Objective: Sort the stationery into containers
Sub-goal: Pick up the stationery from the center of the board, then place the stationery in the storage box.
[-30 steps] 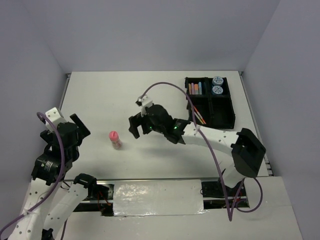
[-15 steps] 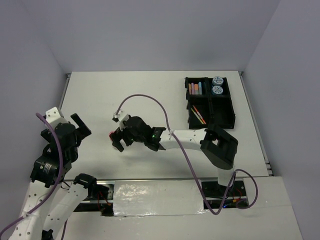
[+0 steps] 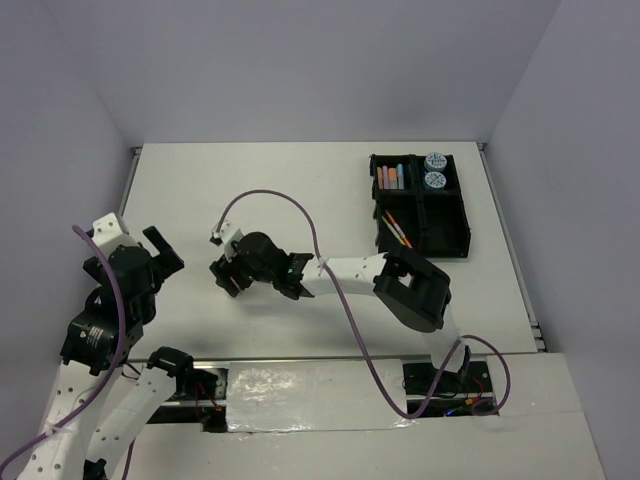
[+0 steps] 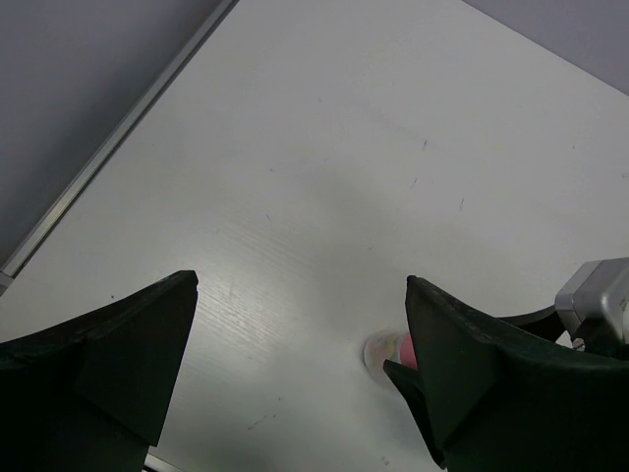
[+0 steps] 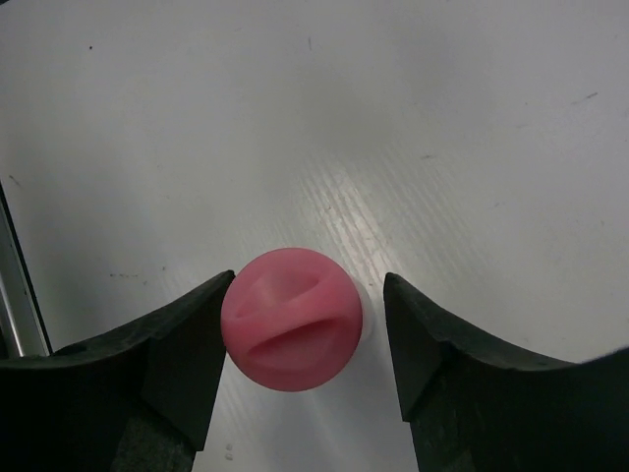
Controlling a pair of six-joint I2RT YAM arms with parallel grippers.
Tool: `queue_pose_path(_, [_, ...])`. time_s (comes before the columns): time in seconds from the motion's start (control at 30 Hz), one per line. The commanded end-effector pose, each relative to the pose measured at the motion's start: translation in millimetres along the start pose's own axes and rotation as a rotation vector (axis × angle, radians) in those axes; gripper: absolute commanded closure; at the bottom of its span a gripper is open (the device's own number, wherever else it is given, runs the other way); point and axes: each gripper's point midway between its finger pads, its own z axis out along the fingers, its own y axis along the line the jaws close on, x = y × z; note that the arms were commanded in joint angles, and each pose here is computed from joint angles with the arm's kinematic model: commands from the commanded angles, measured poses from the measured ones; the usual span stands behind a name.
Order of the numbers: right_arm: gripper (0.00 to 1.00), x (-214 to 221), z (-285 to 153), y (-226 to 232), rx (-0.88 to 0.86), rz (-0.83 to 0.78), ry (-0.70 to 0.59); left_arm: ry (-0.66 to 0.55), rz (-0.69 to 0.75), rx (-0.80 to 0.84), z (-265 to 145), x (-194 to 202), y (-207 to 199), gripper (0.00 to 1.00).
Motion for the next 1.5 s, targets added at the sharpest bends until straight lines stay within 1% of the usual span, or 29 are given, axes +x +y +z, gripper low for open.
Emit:
queue_pose_path(0.0, [0.33, -27.7, 7.8, 9.7, -0.039, -0.018, -0.087, -0.025, 0.003, 0.020, 1.2, -7.4, -5.0, 0.01])
queue_pose_path(0.07, [0.45, -22.7, 9.0, 8.6, -0.038, -0.013, -0.078, -0.026, 0.005, 0.024, 0.9, -7.7, -5.4, 0.01])
queue_pose_path(0.1, [0.62, -21.6, 8.5, 8.6, -0.039, -0.016, -0.073, -0.026, 0.005, 0.023, 1.0, -8.1, -5.4, 0.01])
queue_pose_path(0.13, [0.71, -18.7, 7.2, 7.6, -0.035, -0.017, -0.069, -0.025, 0.006, 0.024, 1.2, -7.5, -5.6, 0.01])
queue_pose_path(0.17, [0.95, -24.3, 3.6, 6.5, -0.023, -0.017, -0.087, -0.025, 0.006, 0.024, 1.2, -7.4, -5.5, 0.01])
queue_pose_path(0.2, [1.00, -17.5, -0.1, 3.7, -0.013, -0.010, -0.078, -0.025, 0.006, 0.024, 1.5, -7.5, -5.8, 0.01])
queue_pose_path(0.23, [1.00, -19.0, -5.5, 3.5, -0.013, -0.012, -0.090, -0.025, 0.007, 0.028, 1.5, -7.9, -6.5, 0.01])
queue_pose_path(0.27, [1.00, -40.1, -18.1, -2.1, 0.022, -0.010, -0.151, -0.023, 0.008, 0.030, 1.7, -7.1, -6.9, 0.01])
queue_pose_path(0.3, [1.00, -36.7, -25.9, -9.1, 0.042, -0.014, -0.147, -0.020, 0.012, 0.033, 2.4, -6.3, -8.0, 0.01])
queue_pose_path(0.33, [1.00, -43.4, -35.1, -15.7, 0.060, -0.017, -0.159, -0.020, 0.015, 0.047, 2.6, -6.5, -10.6, 0.01])
queue_pose_path(0.37, [1.00, -64.0, -56.9, -40.3, 0.139, -0.022, -0.190, -0.010, 0.024, 0.055, 4.1, -3.9, -13.0, 0.01])
queue_pose_path(0.4, [1.00, -67.7, -70.3, -59.3, 0.204, -0.015, -0.186, -0.003, 0.033, 0.069, 5.4, -2.1, -16.1, 0.01])
queue_pose_path(0.43, [1.00, -64.3, -84.4, -79.1, 0.264, -0.007, -0.172, 0.023, 0.059, 0.123, 5.7, 3.7, -25.9, 0.01])
queue_pose_path(0.47, [1.00, -81.7, -120.4, -123.9, 0.390, 0.034, -0.208, 0.038, 0.073, 0.164, 10.7, 8.3, -37.1, 0.01])
queue_pose_path(0.5, [1.00, -67.7, -138.7, -146.1, 0.448, 0.063, -0.187, 0.062, 0.096, 0.212, 11.7, 14.2, -47.6, 0.01])
queue_pose_path(0.53, [1.00, -68.1, -159.5, -166.6, 0.497, 0.092, -0.202, 0.086, 0.131, 0.253, 13.2, 20.1, -56.8, 0.01])
queue_pose_path(0.57, [1.00, -67.8, -182.2, -186.0, 0.556, 0.133, -0.220, 0.147, 0.168, 0.295, 18.0, 32.4, -70.3, 0.01])
queue_pose_path(0.6, [1.00, -69.8, -229.3, -221.2, 0.687, 0.166, -0.270, 0.179, 0.192, 0.309, 19.5, 38.9, -75.4, 0.01])
queue_pose_path(0.67, [1.00, -64.6, -276.6, -251.0, 0.818, 0.203, -0.294, 0.247, 0.235, 0.290, 29.1, 52.5, -79.4, 0.03])
queue_pose_path(0.7, [1.00, -68.3, -317.5, -271.0, 0.920, 0.232, -0.335, 0.262, 0.243, 0.287, 30.9, 55.3, -80.8, 0.01])
queue_pose_path(0.8, [1.00, -60.8, -369.2, -296.0, 1.084, 0.253, -0.347, 0.296, 0.264, 0.300, 33.6, 63.2, -85.3, 0.01])
queue_pose_path(0.83, [1.00, -53.0, -396.2, -311.9, 1.193, 0.277, -0.349, 0.297, 0.266, 0.306, 33.1, 63.7, -86.1, 0.01])
queue_pose_path(0.9, [1.00, -36.8, -429.9, -336.6, 1.331, 0.327, -0.343, 0.286, 0.260, 0.321, 30.8, 62.2, -87.9, 0.01])
queue_pose_path(0.97, [1.00, -24.1, -443.5, -351.0, 1.376, 0.383, -0.344, 0.280, 0.260, 0.328, 28.8, 61.6, -88.0, 0.01])
queue_pose_path(1.03, [1.00, -13.1, -459.5, -369.1, 1.435, 0.400, -0.344, 0.279, 0.262, 0.337, 27.7, 62.6, -90.1, 0.01])
queue_pose_path(1.1, [1.00, -4.1, -464.2, -380.0, 1.476, 0.404, -0.326, 0.284, 0.269, 0.337, 26.1, 64.3, -90.9, 0.01])
queue_pose_path(1.13, [1.00, 5.2, -466.4, -390.5, 1.486, 0.432, -0.312, 0.284, 0.273, 0.338, 25.6, 64.8, -91.1, 0.01])
queue_pose_path(1.3, [1.00, 20.5, -459.2, -406.9, 1.432, 0.486, -0.326, 0.275, 0.274, 0.347, 22.1, 63.9, -92.9, 0.01])
queue_pose_path(1.47, [1.00, 49.3, -443.2, -418.3, 1.428, 0.521, -0.259, 0.277, 0.281, 0.364, 20.0, 64.9, -95.6, 0.01])
